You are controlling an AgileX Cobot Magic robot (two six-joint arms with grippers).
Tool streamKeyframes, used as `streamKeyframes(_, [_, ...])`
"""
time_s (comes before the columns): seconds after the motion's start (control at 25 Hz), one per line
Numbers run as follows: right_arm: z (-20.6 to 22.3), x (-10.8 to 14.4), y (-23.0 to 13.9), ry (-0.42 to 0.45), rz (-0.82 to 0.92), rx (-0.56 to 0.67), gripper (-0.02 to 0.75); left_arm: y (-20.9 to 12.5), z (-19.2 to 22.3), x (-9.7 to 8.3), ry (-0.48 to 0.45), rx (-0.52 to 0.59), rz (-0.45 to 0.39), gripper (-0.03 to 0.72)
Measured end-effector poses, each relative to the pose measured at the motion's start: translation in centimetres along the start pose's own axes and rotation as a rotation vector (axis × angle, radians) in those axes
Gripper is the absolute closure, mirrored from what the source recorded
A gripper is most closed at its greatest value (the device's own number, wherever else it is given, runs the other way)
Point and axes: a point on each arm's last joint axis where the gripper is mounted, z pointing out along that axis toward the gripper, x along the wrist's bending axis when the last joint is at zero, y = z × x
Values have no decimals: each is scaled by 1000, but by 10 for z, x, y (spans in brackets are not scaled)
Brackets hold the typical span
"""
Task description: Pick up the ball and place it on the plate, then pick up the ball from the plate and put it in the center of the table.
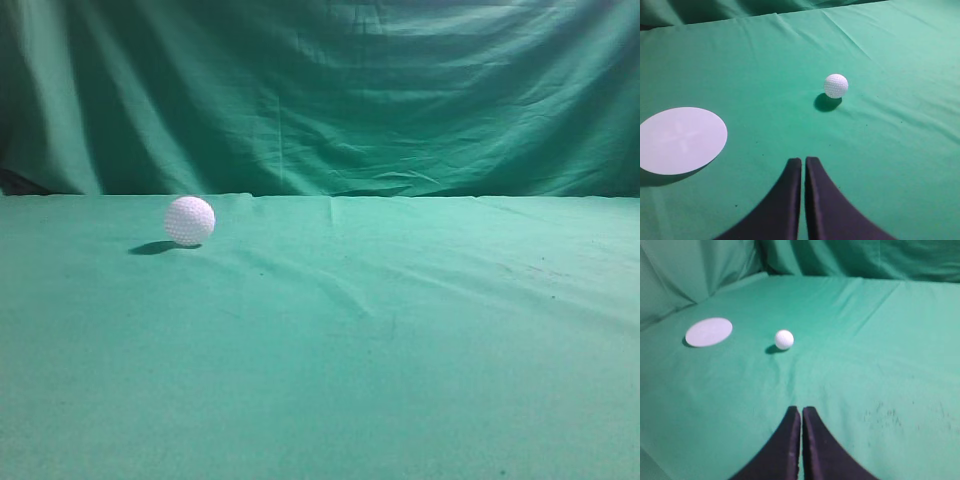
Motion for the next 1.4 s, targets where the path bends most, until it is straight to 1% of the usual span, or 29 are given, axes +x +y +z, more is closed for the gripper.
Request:
streamKeyframes(0.24, [6, -3, -22, -9, 2, 41, 738, 0, 0, 0, 1, -2, 0, 688])
streamKeyframes(0.44, [6, -3, -25, -10, 0, 59, 738, 0, 0, 0, 3, -4, 0, 688])
streamKeyframes(0.6, [6, -6, -29, -25, -188, 111, 738, 0, 0, 0, 3, -4, 0, 688])
streamKeyframes(0.72, [6, -6, -32, -28, -231, 137, 738, 0, 0, 0, 4, -5, 0, 688])
streamKeyframes(0.84, [4, -7, -31, -42, -231, 122, 738, 0, 0, 0, 4, -5, 0, 688])
streamKeyframes(0.96, [2, -13, -29, -121, -170, 95, 738, 0, 0, 0, 4, -5, 0, 688])
streamKeyframes(1.12, [-5, -23, -30, -291, -81, 28, 738, 1, 0, 0, 4, -7, 0, 688])
streamKeyframes(1.28, [-8, -32, -49, -447, -25, 1, 738, 1, 0, 0, 4, -7, 0, 688])
streamKeyframes(1.4, [-12, -34, -51, -520, -10, -36, 738, 1, 0, 0, 4, -7, 0, 688])
